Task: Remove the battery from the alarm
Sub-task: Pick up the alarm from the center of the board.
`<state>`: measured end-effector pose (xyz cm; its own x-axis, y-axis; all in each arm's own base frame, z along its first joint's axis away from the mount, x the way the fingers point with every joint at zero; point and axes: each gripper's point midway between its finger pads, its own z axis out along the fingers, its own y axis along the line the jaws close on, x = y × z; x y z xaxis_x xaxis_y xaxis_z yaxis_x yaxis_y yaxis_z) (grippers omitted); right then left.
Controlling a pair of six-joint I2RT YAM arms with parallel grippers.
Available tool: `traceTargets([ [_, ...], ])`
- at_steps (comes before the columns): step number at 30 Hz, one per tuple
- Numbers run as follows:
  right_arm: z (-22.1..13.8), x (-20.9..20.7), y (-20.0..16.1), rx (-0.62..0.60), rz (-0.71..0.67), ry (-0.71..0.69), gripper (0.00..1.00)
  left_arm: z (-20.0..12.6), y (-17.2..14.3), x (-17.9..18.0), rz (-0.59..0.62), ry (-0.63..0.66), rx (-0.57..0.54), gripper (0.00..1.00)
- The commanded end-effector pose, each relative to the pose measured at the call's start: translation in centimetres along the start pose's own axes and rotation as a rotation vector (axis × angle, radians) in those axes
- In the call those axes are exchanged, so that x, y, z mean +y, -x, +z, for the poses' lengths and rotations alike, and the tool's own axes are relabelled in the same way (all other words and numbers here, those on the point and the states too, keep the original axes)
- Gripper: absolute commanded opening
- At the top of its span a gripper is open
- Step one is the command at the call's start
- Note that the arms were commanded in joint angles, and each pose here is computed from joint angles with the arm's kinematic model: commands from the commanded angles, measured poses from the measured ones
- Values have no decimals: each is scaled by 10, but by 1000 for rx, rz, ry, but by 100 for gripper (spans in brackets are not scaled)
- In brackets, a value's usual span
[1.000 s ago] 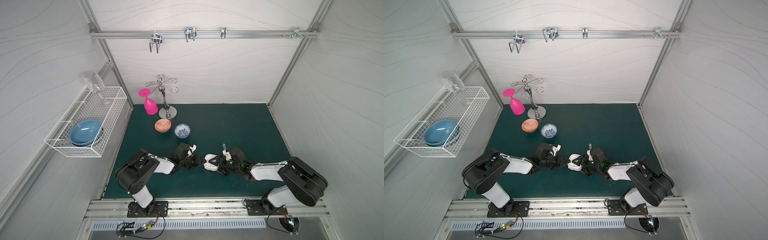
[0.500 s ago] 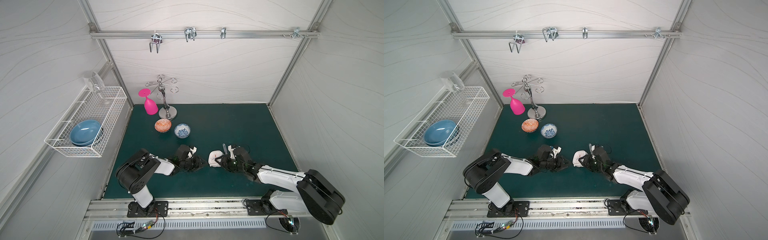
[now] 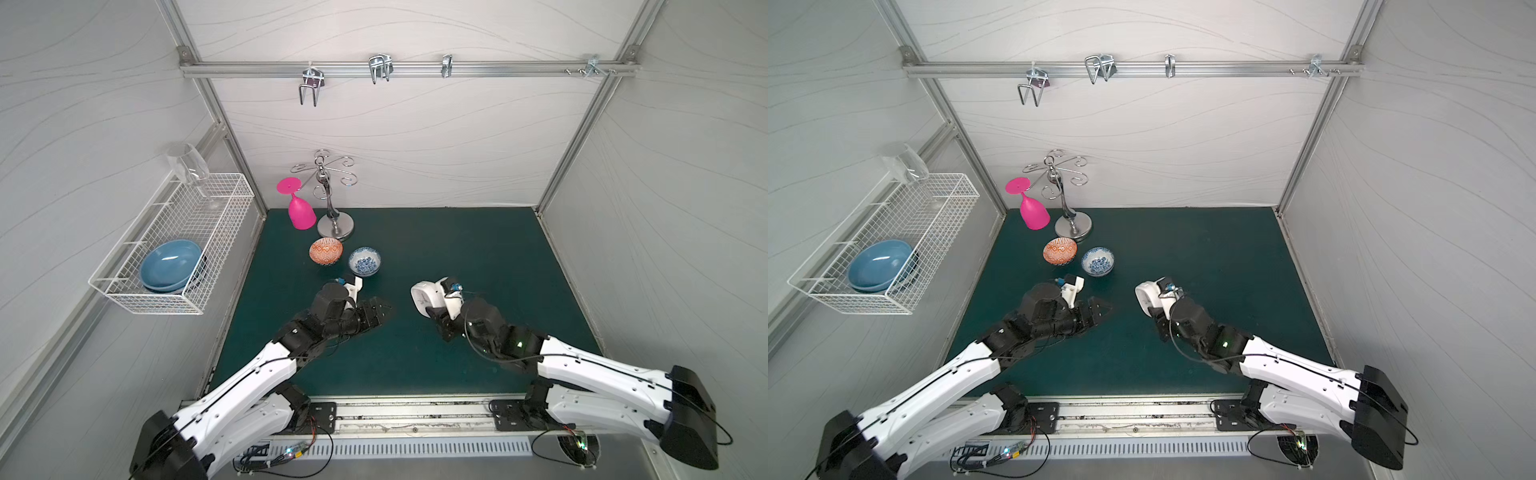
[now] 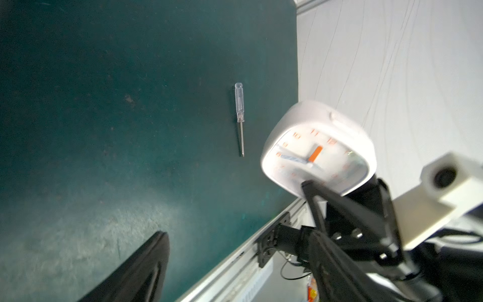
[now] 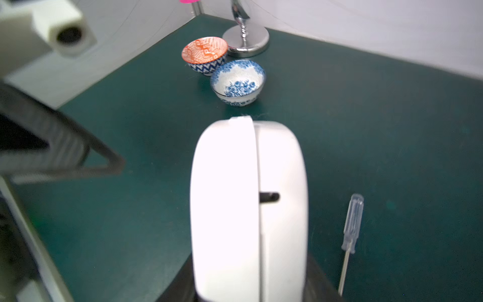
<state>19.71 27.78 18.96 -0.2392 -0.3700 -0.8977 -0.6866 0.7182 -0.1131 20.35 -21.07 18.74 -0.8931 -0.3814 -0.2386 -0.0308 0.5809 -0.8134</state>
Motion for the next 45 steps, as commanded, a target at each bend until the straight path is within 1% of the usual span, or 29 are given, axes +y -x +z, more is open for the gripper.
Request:
traceTargets([
  [1,-5,-12,41,-110,-390,-235,40,-26,-13,10,-188,118,35,89],
  [5,3,16,51,-120,-615,-264,39,-43,-21,-5,-252,128,94,90],
  [9,5,46,47,-122,-803,-247,39,-40,-22,-17,-280,87,123,92],
  [13,5,61,40,-119,-898,-224,39,-26,-19,-22,-306,58,139,93],
  [17,1,71,40,-134,-945,-206,39,-9,-14,-24,-353,11,138,90],
  [22,0,74,43,-144,-940,-204,39,5,-12,-22,-394,-14,138,83],
  [27,0,74,47,-145,-893,-197,39,11,-9,-18,-452,-38,116,68],
  [30,-1,74,49,-144,-859,-196,39,13,-8,-16,-473,-48,105,61],
  [34,-3,75,51,-146,-784,-172,39,14,-6,-18,-490,-66,97,57],
  [37,-3,74,50,-140,-746,-166,39,15,-4,-22,-501,-94,91,52],
  [41,-4,73,48,-129,-703,-159,40,17,-2,-26,-512,-117,88,49],
  [43,-4,72,46,-124,-688,-155,40,17,-1,-28,-511,-126,89,43],
  [45,-3,70,44,-114,-672,-154,41,18,0,-29,-507,-135,91,34],
])
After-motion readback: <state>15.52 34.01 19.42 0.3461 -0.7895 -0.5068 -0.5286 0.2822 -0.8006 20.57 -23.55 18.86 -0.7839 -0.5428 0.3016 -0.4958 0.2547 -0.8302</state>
